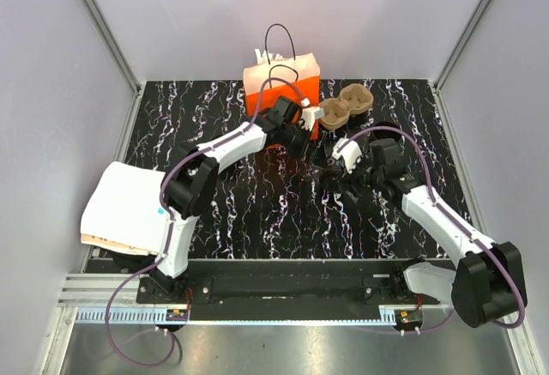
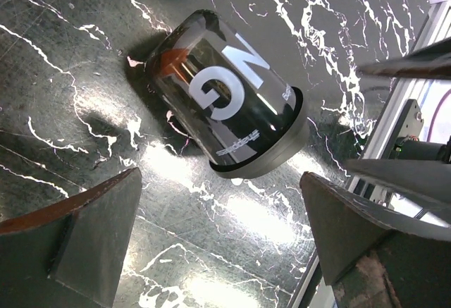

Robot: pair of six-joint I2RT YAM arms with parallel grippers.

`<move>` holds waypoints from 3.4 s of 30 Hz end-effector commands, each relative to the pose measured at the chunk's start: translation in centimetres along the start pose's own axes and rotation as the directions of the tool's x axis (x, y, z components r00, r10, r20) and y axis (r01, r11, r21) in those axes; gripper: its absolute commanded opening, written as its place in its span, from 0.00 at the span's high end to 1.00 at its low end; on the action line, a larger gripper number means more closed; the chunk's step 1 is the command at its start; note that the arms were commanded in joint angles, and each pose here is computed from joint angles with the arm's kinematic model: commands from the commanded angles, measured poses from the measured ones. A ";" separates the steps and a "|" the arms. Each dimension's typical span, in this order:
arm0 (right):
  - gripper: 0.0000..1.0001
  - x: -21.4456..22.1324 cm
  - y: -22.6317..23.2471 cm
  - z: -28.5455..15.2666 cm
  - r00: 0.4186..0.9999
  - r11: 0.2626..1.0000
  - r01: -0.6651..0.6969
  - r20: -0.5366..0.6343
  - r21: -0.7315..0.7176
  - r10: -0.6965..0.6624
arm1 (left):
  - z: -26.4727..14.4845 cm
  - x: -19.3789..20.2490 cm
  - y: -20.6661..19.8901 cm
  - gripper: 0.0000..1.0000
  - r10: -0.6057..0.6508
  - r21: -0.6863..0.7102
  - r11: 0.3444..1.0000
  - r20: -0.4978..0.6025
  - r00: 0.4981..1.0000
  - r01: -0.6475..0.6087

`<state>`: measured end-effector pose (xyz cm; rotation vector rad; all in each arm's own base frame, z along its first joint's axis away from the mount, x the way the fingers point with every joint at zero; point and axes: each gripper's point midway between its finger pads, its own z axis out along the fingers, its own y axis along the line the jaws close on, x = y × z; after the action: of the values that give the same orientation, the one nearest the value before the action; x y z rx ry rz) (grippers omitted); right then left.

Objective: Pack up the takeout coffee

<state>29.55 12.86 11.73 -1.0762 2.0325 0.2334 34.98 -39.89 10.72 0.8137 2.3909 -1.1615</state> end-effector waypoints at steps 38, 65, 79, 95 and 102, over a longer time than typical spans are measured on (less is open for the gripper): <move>0.26 -6.5 1.0 4.1 0.977 0.986 0.156 0.138 0.055 -0.162 | -3.2 -2.2 0.1 0.01 0.066 0.002 0.998 0.081 0.995 -0.066; 0.24 -7.6 2.3 4.4 0.933 0.938 0.342 0.094 0.064 -0.347 | -11.0 2.2 -4.2 0.01 0.395 0.066 0.914 0.074 0.916 -0.400; 0.39 -9.5 3.1 5.0 0.787 0.771 0.614 -0.057 0.168 -0.614 | -19.3 9.0 0.8 0.01 0.341 0.065 0.936 0.062 0.938 -0.345; 0.47 -6.3 4.9 5.2 0.606 0.579 0.796 -0.242 0.179 -0.758 | -21.9 10.2 2.4 0.01 0.276 0.055 0.956 0.159 0.948 -0.288; 0.49 -6.2 5.2 6.1 0.611 0.585 0.792 -0.238 0.176 -0.755 | -22.1 10.2 2.5 0.01 0.268 0.057 0.958 0.173 0.948 -0.281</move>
<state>30.43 22.10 10.48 -1.7565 1.4728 -0.5545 27.00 -17.27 15.36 0.9797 2.1343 -1.1616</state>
